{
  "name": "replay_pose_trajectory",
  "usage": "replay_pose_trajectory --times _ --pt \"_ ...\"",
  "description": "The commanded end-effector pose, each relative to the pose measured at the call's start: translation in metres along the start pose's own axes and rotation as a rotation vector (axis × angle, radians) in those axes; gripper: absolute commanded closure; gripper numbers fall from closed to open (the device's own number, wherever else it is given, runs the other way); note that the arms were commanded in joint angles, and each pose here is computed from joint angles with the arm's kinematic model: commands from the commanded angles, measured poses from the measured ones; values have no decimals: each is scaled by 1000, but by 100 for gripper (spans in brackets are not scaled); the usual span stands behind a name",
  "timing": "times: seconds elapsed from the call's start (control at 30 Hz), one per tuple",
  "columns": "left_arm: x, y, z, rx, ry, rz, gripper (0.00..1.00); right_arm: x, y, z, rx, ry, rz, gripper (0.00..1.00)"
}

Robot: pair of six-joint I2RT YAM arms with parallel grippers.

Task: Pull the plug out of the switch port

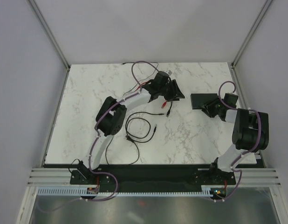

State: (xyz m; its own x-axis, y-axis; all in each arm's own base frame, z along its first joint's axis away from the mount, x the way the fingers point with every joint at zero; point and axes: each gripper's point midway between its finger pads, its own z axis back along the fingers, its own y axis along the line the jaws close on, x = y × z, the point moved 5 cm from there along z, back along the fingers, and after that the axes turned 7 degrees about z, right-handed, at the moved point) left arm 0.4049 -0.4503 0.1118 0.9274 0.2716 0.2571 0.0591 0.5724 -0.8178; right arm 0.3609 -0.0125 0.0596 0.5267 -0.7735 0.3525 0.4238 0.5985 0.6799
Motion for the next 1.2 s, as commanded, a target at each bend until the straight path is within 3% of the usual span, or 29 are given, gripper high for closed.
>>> replay_pose_trajectory --times 0.0,0.13,0.3,0.4,0.6,0.73,0.87,0.97,1.0,1.03,1.17 --pt "9 -59 64 -89 -66 -154 50 13 15 2 34 -40 26 51" --pt "-17 -42 98 -49 -40 -173 48 16 21 21 17 -50 157 46" --pt "-43 -47 158 -72 -60 -203 46 12 15 54 -130 -3 307 40" --pt "-67 -21 189 -25 -59 -190 45 2 21 79 -148 -5 386 37" --pt "-87 7 263 43 -171 -155 40 -41 44 102 -95 121 531 32" --pt "-103 29 298 54 -189 -106 39 -90 74 123 114 197 629 25" --pt "-117 50 331 16 -262 -67 37 -100 63 145 84 116 641 17" --pt "-125 60 351 -35 -325 -78 37 -110 56 157 86 106 620 4" --pt "-130 69 353 -36 -331 -77 37 -112 58 160 100 113 611 2" --pt "-140 81 355 3 -311 22 29 -114 61 163 103 110 565 2" --pt "-158 88 366 -95 -332 77 26 -131 51 160 121 160 454 2"
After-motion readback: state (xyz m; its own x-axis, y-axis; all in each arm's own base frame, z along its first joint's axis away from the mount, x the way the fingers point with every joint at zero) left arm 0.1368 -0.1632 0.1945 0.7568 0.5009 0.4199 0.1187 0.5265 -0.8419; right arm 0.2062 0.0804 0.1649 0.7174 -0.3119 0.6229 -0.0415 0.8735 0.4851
